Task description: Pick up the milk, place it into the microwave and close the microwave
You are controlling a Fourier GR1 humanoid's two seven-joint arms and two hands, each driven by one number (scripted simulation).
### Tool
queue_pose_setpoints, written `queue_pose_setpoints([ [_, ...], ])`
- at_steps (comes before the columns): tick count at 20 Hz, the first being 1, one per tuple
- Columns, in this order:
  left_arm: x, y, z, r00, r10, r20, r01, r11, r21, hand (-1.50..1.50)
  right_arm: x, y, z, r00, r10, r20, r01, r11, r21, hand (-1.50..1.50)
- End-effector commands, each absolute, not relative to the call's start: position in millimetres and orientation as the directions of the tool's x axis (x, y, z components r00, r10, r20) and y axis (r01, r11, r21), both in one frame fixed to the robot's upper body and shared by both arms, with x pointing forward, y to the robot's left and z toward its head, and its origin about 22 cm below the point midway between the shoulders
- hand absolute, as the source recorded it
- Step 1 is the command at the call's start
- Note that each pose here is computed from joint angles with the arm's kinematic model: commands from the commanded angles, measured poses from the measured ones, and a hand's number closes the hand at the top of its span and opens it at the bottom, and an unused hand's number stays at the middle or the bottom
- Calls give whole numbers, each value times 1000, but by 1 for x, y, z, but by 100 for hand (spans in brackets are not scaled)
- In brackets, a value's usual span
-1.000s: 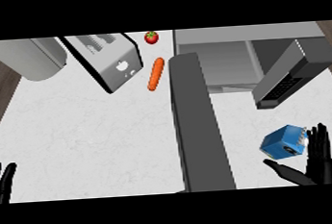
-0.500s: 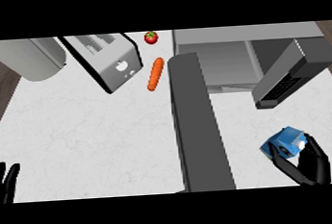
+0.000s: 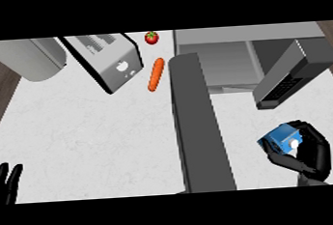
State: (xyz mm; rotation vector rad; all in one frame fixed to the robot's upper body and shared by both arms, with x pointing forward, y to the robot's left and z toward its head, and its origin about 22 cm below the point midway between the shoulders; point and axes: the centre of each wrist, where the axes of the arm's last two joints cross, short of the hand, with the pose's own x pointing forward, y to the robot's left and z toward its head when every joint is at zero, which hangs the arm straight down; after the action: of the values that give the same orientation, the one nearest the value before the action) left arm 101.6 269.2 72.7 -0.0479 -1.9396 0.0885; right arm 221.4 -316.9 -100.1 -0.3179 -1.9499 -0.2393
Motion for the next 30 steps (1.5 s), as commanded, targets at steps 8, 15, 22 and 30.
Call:
queue_pose_setpoints([
  [8,99,278,79,-361,102,927,0,994,-110,-150,253,-308,-83,-415,-113,903,-112,991,73,150],
  [15,84,278,74,-369,88,925,-17,995,-102,-150,272,-296,-46,-454,-37,890,-128,991,-24,150],
  [22,90,296,71,-333,94,938,-25,994,-108,-150,303,-245,11,-457,53,888,-42,996,-82,150],
  [30,95,292,61,-348,76,934,-36,995,-94,-150,367,-231,-2,-386,125,914,-51,986,-157,150],
])
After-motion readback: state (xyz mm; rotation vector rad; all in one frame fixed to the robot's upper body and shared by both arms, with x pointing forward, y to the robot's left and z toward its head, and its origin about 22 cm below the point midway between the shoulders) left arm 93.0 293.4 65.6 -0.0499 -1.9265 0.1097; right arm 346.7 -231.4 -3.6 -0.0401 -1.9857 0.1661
